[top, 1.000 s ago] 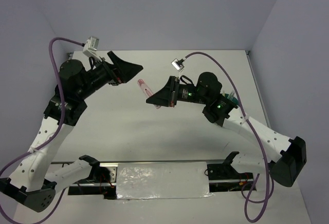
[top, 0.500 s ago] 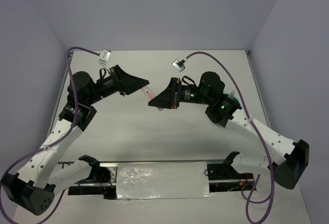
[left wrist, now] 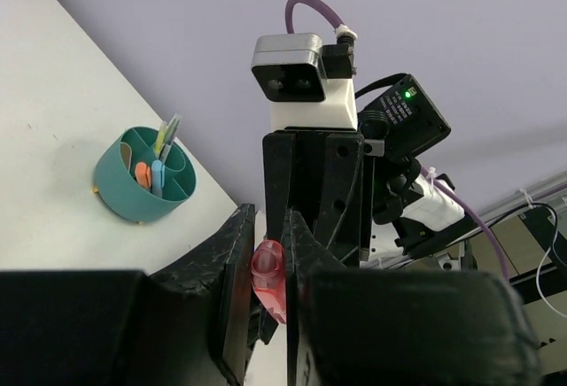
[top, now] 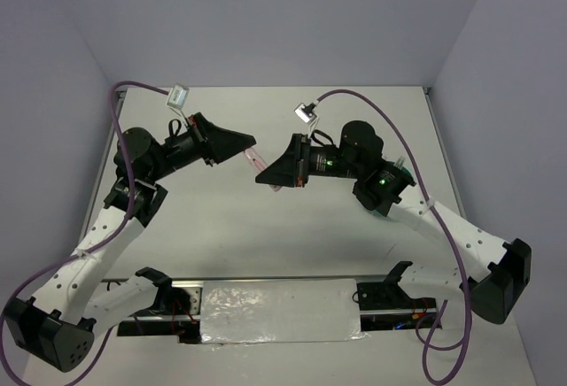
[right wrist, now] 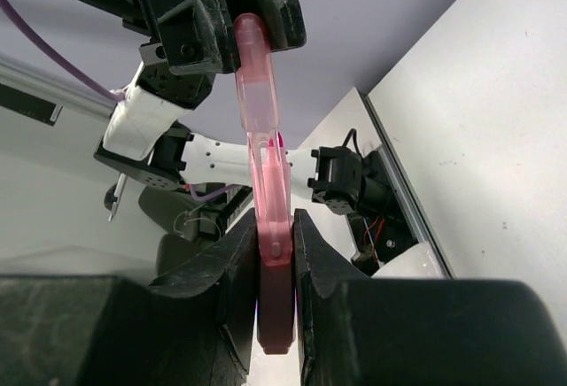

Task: Sort the stationery into containers
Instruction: Close the pen cap on the pen.

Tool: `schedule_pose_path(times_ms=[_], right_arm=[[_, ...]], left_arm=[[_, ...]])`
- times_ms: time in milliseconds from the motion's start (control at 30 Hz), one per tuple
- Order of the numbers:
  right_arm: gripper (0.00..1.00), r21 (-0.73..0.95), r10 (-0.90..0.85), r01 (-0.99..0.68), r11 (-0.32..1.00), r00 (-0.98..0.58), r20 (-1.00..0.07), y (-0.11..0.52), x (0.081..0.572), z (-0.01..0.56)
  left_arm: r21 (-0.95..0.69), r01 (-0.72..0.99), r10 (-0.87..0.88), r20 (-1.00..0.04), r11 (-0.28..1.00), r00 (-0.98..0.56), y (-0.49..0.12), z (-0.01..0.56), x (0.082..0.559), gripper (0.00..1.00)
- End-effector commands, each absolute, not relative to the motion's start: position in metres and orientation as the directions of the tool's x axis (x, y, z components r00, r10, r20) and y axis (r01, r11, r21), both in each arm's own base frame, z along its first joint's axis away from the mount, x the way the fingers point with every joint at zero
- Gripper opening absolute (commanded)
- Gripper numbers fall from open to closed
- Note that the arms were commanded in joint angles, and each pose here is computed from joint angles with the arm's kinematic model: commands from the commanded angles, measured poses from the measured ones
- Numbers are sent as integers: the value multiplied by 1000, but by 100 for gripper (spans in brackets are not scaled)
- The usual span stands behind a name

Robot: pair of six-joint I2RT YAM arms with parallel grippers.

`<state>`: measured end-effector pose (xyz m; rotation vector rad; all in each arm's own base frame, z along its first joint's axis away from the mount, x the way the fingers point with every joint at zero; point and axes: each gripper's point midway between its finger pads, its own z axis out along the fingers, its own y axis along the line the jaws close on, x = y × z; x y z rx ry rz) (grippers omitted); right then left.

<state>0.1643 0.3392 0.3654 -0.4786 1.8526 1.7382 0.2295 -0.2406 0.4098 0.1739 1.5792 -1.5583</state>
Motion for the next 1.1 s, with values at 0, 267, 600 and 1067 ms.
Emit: schedule_pose_path(times_ms=[0, 267, 600, 1067], right_arm=[[0, 711, 189, -704, 7, -697, -692, 336, 161, 418], [0, 651, 243, -759, -19, -635, -734, 334, 162, 440], [0, 618, 280, -785, -46, -604, -746, 351, 182, 464], [0, 529, 268, -843, -99, -535, -801, 389, 231, 541]], left_arm=[[-705, 685, -448, -680, 183, -580, -241, 414, 221, 0], [-734, 664, -456, -644, 143, -614, -244, 405, 223, 0], [-740, 666, -453, -627, 94, -633, -249, 405, 216, 0], [-785, 611, -285, -611, 99, -739, -293, 339, 162, 0]])
